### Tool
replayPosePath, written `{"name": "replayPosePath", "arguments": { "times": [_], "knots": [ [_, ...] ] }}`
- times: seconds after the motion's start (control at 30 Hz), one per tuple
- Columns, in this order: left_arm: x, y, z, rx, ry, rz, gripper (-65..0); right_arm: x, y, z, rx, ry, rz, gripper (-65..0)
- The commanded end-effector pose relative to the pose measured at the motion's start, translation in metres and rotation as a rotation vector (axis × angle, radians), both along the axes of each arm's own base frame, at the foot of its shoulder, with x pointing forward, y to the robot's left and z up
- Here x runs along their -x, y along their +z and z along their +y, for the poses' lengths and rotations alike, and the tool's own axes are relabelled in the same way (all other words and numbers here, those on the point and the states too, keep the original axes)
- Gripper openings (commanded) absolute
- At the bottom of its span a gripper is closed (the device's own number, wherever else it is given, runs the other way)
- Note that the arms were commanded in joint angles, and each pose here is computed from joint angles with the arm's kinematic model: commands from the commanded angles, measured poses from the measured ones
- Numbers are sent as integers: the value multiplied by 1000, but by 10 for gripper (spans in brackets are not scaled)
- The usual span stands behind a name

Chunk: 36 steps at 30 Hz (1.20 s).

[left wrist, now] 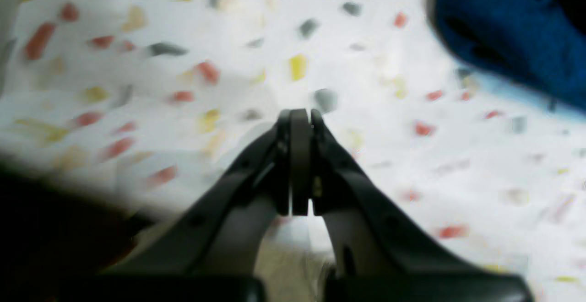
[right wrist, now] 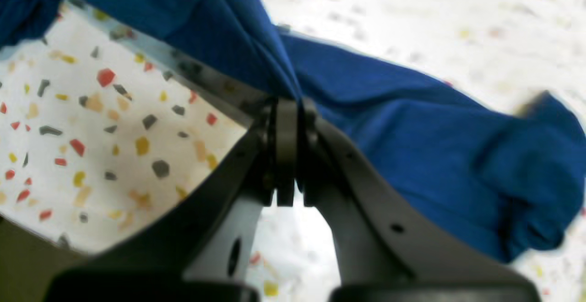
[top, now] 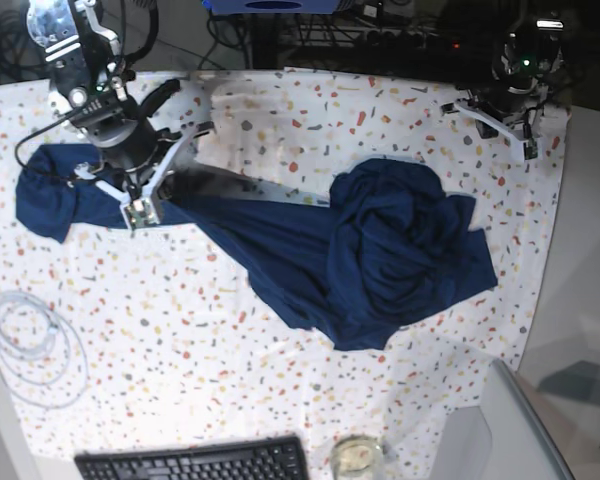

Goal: Layout the t-shirt on the table in an organized manner, then fold the t-shirt properly
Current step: 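Regrasp the shirt edges with both grippers and spread them apart, then lift the shirt with both grippers and stretch it wide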

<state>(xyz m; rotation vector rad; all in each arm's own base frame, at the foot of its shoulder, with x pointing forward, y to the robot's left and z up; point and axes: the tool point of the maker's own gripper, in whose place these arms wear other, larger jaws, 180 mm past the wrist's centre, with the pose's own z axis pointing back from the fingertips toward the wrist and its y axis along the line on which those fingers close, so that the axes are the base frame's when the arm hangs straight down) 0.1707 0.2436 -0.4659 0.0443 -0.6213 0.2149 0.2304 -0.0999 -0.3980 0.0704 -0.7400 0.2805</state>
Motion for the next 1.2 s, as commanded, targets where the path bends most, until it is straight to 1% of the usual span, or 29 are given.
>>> {"name": "replayPosePath", "arguments": {
  "times": [0.0, 0.13, 0.23, 0.43, 0.5, 0.57, 0.67, 0.73, 0.87, 0.9, 1.07, 1.13, 1.17],
  "knots": [
    [-11, 6, -12, 12, -39, -36, -650, -8, 14, -8, 8, -16, -46, -650],
    [-25, 3, -56, 65, -139, -46, -650, -15, 20, -43, 50, -100, -58, -650],
    [-41, 7, -94, 118, -204, -76, -650, -13, 20, -57, 67, -136, -50, -650],
    [-64, 22, -178, 243, -325, -139, -650, -12, 19, -56, 63, -138, -47, -650],
    [-67, 26, -198, 268, -365, -150, -650, -12, 19, -56, 63, -138, -47, -650],
    [-69, 29, -210, 277, -397, -155, -650, -12, 19, -56, 65, -138, -47, -650],
    [-73, 31, -207, 269, -396, -163, -650, -13, 19, -59, 70, -142, -49, -650],
    [-76, 38, -197, 256, -387, -180, -650, -13, 19, -60, 73, -143, -49, -650],
    [-65, 57, -168, 220, -369, -216, -650, -13, 19, -60, 73, -143, -49, -650],
    [-65, 61, -158, 206, -352, -225, -650, -13, 19, -60, 73, -143, -49, -650],
    [-68, 61, -89, 121, -191, -231, -650, -14, 20, -60, 73, -143, -52, -650],
    [-68, 58, -73, 101, -154, -224, -650, -14, 21, -60, 73, -143, -54, -650],
    [-67, 55, -68, 94, -144, -217, -607, -15, 21, -60, 73, -143, -55, -650]
  ]
}}
